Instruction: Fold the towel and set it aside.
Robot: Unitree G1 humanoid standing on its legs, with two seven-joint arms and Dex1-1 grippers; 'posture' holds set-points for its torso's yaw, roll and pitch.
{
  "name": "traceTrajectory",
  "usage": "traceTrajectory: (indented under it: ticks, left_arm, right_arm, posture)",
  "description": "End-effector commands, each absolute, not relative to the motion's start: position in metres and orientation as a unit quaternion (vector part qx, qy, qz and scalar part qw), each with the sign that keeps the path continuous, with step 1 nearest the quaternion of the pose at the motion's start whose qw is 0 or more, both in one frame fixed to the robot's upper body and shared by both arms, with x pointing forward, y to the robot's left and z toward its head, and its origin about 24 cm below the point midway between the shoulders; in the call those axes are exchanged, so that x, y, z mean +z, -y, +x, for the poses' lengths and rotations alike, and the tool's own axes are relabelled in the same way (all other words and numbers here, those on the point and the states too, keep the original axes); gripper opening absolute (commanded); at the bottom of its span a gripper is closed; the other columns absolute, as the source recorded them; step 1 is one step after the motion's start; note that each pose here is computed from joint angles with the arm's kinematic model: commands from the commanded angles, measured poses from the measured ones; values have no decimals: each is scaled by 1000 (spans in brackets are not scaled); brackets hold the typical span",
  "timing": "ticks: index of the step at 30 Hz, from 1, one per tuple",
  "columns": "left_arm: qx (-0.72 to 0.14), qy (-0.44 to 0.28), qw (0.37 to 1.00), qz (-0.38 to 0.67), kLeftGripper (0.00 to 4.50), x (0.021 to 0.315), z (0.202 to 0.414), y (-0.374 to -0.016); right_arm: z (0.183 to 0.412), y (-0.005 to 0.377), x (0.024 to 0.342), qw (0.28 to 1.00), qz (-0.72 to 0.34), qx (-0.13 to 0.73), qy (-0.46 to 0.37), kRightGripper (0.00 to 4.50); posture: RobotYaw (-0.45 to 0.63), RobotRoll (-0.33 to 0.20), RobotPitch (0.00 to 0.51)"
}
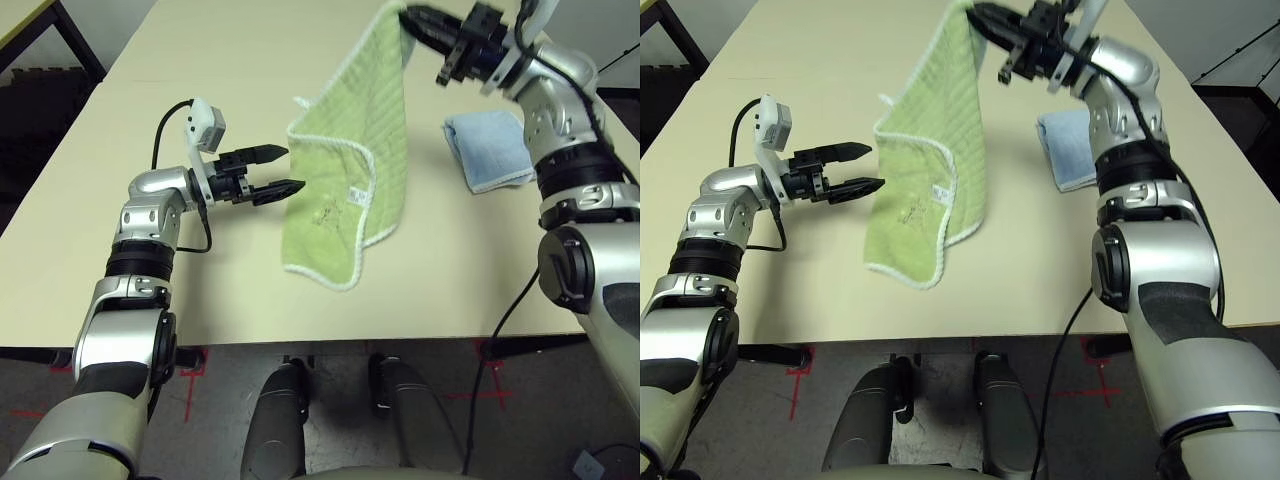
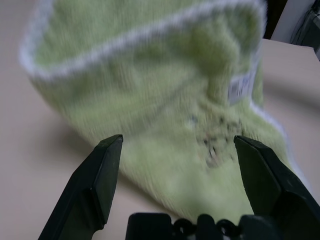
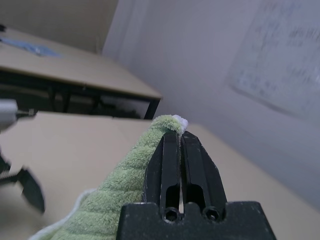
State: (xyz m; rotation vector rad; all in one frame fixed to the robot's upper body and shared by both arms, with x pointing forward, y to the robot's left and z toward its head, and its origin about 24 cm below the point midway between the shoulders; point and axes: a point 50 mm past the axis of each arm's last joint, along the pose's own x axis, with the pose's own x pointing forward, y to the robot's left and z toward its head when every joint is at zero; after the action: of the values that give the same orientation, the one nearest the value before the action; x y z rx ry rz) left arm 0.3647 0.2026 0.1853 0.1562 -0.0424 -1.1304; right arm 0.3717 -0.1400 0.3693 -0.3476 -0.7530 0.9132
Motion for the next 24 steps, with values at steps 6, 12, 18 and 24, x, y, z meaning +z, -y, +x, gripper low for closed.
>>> traceTrajectory:
  ticks: [6, 12, 18, 24]
  left_arm:
    - [-517, 59, 854, 30, 4500, 200, 373, -192]
    - [-474, 100, 874, -40, 4500, 226, 382, -192]
    - [-460, 98, 882, -28, 4500, 231, 385, -195]
    - [-478, 56, 877, -10, 4500, 232, 383, -202]
  right_arm:
    - [353, 147, 411, 785, -136, 411, 443, 75]
    - [355, 140, 397, 776, -151, 444, 423, 75]
    - [356, 139, 389, 770, -175, 451, 415, 75]
    - [355, 144, 391, 768, -200, 437, 424, 75]
  posture:
    - [23, 0, 172]
    - [37, 0, 167]
    - [45, 0, 160]
    - [49, 0, 153]
